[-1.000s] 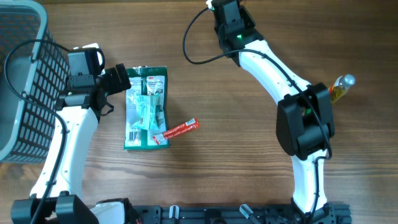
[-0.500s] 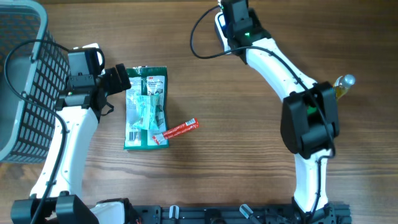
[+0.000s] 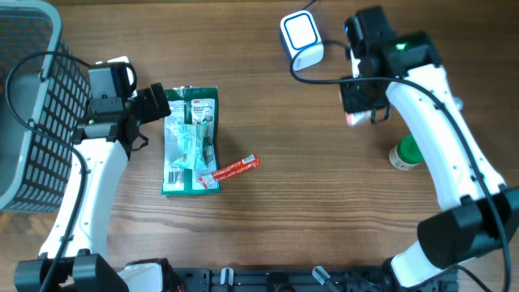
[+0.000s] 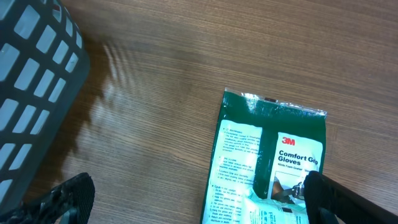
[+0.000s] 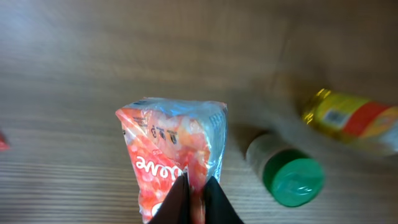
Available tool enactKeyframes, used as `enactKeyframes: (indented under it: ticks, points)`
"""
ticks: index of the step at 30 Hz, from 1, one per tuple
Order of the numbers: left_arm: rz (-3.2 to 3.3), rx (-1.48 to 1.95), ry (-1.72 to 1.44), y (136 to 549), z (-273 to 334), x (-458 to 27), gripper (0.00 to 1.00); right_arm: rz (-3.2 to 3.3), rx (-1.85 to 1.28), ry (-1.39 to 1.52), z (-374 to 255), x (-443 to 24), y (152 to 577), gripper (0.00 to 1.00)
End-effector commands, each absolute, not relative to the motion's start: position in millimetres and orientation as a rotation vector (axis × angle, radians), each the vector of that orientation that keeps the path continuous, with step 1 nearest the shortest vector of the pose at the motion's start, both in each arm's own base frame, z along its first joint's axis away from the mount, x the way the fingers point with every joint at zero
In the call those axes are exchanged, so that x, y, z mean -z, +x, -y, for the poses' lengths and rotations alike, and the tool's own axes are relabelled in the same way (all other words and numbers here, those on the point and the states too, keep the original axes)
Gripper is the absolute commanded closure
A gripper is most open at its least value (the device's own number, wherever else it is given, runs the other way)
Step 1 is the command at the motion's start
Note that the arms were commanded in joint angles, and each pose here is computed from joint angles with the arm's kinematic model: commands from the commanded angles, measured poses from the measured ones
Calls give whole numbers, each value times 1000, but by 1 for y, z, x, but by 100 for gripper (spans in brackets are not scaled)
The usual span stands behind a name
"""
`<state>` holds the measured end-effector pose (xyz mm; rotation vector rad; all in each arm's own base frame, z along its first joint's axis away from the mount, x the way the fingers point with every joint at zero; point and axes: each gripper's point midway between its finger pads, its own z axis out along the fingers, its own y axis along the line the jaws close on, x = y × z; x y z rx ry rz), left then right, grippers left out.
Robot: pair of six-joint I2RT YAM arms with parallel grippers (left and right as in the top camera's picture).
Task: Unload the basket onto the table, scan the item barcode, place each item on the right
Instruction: 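Set the tissue pack down on the right beside the jar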
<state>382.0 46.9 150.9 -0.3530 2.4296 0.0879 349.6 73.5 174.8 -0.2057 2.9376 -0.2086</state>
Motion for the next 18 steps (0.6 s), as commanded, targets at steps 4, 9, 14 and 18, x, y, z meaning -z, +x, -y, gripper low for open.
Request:
enactKeyframes:
  ticks: [4,9,14,18]
  points:
    - [-2409,-104,-339,383,-51,-159,0,-3083,230,-87,-67,-94,320,91]
    - [-2409,-104,-339,383,-51,-159,0,-3044,365,14,-49,-58,316,95]
    - [-2409,-104,-339,383,-51,-159,0,-3005,532,12,-29,-57,315,94]
    - [-2409,-104,-339,383,-51,-159,0,-2966,520,21,-31,-58,324,81]
